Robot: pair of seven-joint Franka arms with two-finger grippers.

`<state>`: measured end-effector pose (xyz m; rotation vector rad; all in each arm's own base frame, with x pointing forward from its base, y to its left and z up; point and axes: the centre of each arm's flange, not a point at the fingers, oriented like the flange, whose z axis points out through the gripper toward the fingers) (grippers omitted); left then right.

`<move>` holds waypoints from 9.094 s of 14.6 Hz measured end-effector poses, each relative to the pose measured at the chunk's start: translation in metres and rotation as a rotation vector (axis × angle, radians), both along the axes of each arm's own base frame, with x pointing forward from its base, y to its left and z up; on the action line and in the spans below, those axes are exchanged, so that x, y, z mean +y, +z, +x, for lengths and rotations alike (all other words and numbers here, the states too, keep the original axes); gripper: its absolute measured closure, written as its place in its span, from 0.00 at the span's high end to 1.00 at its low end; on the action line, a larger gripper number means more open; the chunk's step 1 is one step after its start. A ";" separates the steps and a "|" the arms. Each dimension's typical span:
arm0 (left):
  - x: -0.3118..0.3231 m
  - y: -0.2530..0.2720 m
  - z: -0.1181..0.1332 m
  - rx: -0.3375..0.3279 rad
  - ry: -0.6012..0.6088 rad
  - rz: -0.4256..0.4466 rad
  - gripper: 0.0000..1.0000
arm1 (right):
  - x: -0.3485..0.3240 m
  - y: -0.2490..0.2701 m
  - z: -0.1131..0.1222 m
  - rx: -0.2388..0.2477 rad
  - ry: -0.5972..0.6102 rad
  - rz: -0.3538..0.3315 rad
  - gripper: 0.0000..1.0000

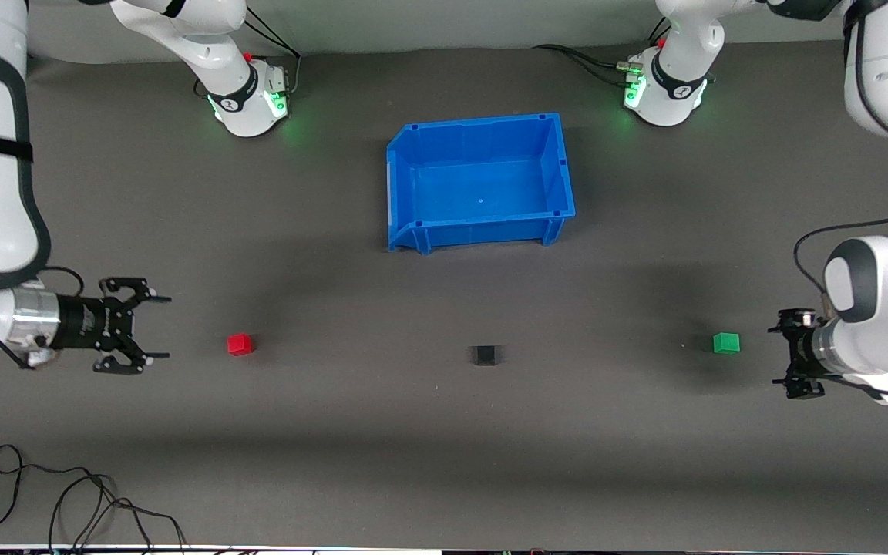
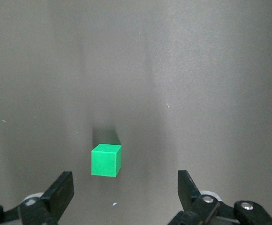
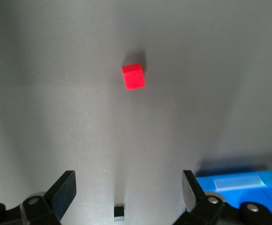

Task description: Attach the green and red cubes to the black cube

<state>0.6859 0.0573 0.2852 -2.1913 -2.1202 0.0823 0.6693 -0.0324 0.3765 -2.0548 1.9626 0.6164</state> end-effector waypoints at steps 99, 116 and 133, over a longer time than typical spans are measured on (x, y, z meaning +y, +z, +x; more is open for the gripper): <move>-0.444 -0.094 -0.053 -0.157 0.120 -0.201 0.39 | 0.463 -0.222 -0.033 -0.115 -0.209 0.203 0.40; -0.438 -0.060 -0.037 -0.187 0.106 -0.184 1.00 | 0.465 -0.219 -0.032 -0.119 -0.208 0.209 0.44; -0.180 0.165 -0.033 0.083 -0.700 -0.115 1.00 | 0.325 -0.055 0.038 -0.056 -0.002 0.134 1.00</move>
